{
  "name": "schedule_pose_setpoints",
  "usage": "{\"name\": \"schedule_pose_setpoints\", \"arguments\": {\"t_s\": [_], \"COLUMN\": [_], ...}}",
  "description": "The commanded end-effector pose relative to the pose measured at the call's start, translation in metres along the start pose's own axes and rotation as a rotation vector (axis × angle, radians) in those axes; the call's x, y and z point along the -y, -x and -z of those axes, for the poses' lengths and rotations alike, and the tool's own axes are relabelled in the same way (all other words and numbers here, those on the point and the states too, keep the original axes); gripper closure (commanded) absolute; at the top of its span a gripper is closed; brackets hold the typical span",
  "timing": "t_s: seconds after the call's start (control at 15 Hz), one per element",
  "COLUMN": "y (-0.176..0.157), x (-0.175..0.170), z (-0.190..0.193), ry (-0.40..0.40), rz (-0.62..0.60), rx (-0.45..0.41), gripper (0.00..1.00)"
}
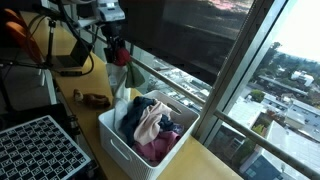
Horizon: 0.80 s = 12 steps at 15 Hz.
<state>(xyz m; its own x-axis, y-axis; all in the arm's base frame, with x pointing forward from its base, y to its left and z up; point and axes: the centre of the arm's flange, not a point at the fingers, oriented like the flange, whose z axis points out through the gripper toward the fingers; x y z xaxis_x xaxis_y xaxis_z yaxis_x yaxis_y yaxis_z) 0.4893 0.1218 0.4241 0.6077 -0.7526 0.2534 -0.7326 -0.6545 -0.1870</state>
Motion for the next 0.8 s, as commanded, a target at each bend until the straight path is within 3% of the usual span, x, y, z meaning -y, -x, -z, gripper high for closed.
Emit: {"name": "schedule_pose_setpoints", "arguments": {"t_s": [0.0,0.47,0.73], "y": [-0.046,-0.155,-0.204], "x": [-0.007,-0.034,-0.051], "z": [0.089,0.250,0.303], "ry": [-0.031,-0.022,-0.004], "rz": [-0.062,-0.191,-0.232], "rx": [-0.099,-0.243,-0.299], "gripper": [1.00,1.00,1.00]}}
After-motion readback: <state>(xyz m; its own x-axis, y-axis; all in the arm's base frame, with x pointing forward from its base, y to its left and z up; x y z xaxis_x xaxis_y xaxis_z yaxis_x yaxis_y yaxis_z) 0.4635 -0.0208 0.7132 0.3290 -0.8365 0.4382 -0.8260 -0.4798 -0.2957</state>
